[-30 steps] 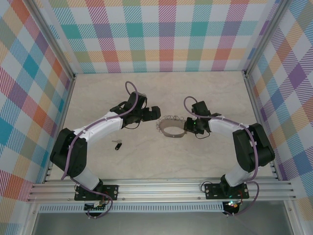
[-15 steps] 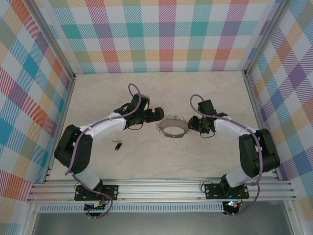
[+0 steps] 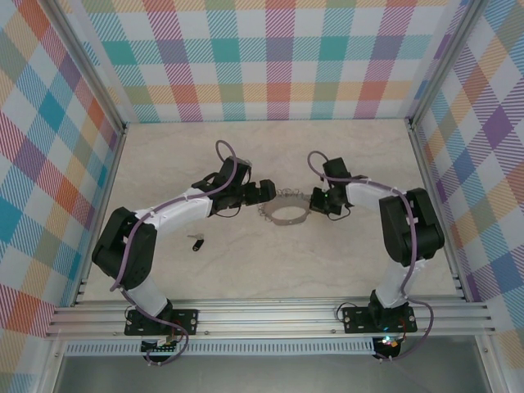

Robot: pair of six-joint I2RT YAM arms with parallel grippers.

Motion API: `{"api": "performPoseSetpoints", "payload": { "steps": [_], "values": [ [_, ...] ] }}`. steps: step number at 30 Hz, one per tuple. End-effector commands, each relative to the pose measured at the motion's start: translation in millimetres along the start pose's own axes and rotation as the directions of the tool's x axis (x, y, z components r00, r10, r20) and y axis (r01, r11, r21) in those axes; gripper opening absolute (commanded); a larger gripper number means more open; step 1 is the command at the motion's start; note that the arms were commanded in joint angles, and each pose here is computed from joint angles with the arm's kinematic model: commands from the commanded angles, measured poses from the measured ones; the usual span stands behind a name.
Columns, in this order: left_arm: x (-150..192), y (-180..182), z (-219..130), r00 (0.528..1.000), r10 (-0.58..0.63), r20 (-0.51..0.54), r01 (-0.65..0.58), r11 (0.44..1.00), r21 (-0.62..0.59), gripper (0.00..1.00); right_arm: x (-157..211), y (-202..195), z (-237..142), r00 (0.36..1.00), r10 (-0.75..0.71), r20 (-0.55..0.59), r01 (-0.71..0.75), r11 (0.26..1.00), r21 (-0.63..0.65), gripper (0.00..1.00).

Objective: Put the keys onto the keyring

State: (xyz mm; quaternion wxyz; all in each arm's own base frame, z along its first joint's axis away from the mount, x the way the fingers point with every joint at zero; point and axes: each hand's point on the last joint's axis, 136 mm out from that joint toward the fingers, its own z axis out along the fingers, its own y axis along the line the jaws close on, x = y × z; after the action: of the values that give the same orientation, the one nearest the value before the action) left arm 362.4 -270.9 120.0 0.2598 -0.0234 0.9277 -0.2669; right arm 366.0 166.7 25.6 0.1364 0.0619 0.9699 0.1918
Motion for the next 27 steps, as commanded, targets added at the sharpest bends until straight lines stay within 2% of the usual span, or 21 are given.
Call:
{"api": "performPoseSetpoints", "payload": {
  "steps": [1,4,6,10,12,18,22,23,25,27],
  "values": [
    [-1.6,-11.1,4.0,1.000,-0.005,0.005,0.005,0.999,0.033,0.99,-17.3,17.1,6.3,0.996,-0.091,0.013,0.091,0.995,-0.041,0.06],
    [0.1,-10.4,10.2,1.000,-0.006,-0.004,0.006,0.999,0.031,0.99,-33.2,28.2,7.1,0.992,-0.125,0.033,0.127,0.990,-0.062,0.09],
    [2.4,-10.4,16.3,1.000,-0.007,-0.015,0.008,0.999,0.032,0.99,-43.9,31.7,4.5,0.991,-0.122,0.051,0.125,0.990,-0.064,0.24],
    [4.0,-17.5,28.5,0.999,0.009,-0.039,-0.008,0.999,0.038,0.99,-57.0,28.4,-13.9,0.992,-0.072,0.102,0.079,0.994,-0.071,0.48],
    [2.3,-22.2,35.0,0.999,0.025,-0.045,-0.023,0.999,0.036,0.99,-57.8,20.4,-25.0,0.991,-0.038,0.125,0.048,0.996,-0.071,0.52],
    [-6.6,-52.5,56.6,0.995,0.080,-0.060,-0.076,0.994,0.073,0.99,-38.2,-9.6,-49.8,0.987,0.044,0.155,-0.036,0.998,-0.053,0.61],
    [-1.1,-74.9,77.4,0.987,0.126,-0.098,-0.117,0.989,0.095,0.97,-18.9,-21.7,-58.4,0.984,0.067,0.164,-0.061,0.997,-0.044,0.70],
    [3.5,-77.8,83.9,0.984,0.139,-0.113,-0.129,0.987,0.096,0.97,-15.3,-25.0,-61.6,0.982,0.076,0.175,-0.071,0.997,-0.039,0.77],
    [11.6,-82.4,92.9,0.978,0.158,-0.134,-0.146,0.985,0.092,0.96,-8.4,-30.0,-67.2,0.977,0.093,0.193,-0.088,0.996,-0.033,1.00],
    [21.3,-82.3,101.6,0.973,0.177,-0.151,-0.167,0.983,0.076,0.96,-3.7,-31.3,-74.3,0.971,0.103,0.217,-0.097,0.995,-0.038,1.00]
  ]
}}
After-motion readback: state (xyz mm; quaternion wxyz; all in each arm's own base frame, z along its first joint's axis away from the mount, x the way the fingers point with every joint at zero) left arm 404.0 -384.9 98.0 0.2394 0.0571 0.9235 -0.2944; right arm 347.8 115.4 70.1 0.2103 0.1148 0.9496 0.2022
